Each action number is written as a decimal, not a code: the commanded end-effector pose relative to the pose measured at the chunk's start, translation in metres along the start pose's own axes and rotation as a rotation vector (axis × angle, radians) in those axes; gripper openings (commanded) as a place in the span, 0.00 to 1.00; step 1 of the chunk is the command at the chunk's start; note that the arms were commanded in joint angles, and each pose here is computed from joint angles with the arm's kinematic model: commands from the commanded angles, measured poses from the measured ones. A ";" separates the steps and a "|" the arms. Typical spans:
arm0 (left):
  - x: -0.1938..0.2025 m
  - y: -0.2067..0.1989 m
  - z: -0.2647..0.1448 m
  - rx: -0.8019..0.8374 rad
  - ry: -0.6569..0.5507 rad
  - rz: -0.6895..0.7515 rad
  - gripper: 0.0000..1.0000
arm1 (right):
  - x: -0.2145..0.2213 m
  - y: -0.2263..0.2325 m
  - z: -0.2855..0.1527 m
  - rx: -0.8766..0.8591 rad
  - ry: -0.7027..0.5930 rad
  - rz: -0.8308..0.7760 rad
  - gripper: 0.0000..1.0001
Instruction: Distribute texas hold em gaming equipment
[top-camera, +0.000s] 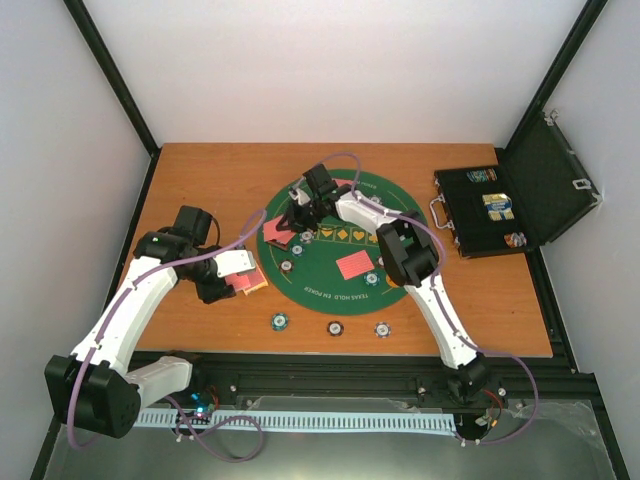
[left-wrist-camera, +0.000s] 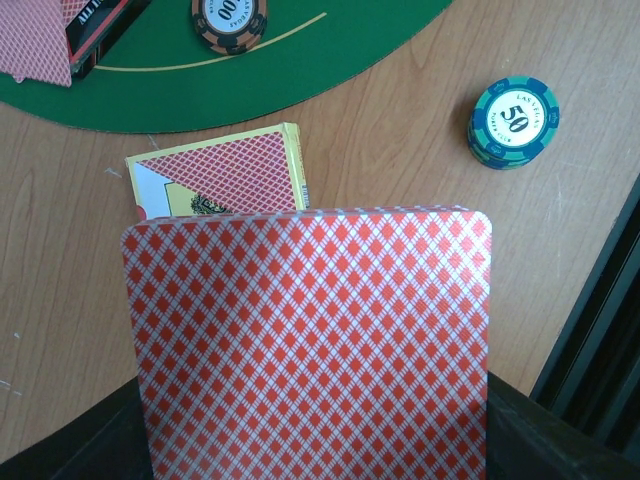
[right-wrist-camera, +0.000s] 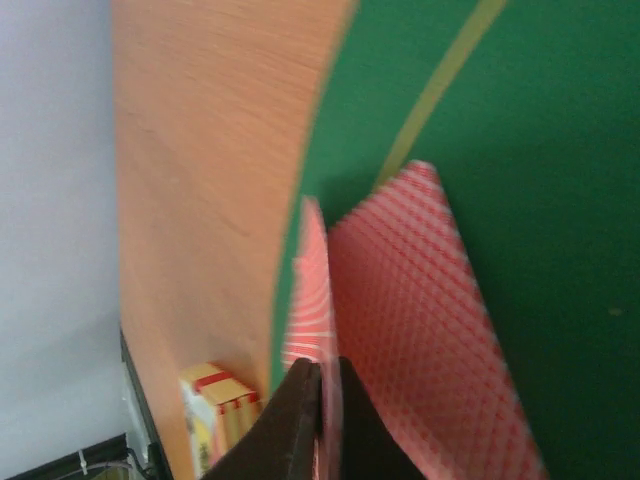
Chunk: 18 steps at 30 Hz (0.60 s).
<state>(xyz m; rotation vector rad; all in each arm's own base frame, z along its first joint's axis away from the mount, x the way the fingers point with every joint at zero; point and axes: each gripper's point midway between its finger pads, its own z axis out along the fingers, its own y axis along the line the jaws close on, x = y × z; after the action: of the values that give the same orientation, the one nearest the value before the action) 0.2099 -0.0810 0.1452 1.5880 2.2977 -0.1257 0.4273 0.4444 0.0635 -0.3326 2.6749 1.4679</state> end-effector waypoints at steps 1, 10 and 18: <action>-0.010 0.005 -0.014 -0.028 -0.041 0.010 0.01 | 0.003 -0.013 0.003 0.040 0.034 0.043 0.14; -0.010 0.003 -0.013 -0.021 -0.048 0.008 0.01 | 0.002 0.001 -0.029 0.107 0.010 -0.010 0.45; -0.010 0.003 -0.013 -0.023 -0.051 0.005 0.01 | -0.004 0.021 -0.071 0.131 -0.047 -0.048 0.48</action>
<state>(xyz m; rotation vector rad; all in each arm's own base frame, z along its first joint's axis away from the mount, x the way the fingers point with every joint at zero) 0.2097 -0.0819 0.1465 1.5859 2.2915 -0.1300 0.4225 0.4110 0.0797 -0.3245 2.7585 1.3024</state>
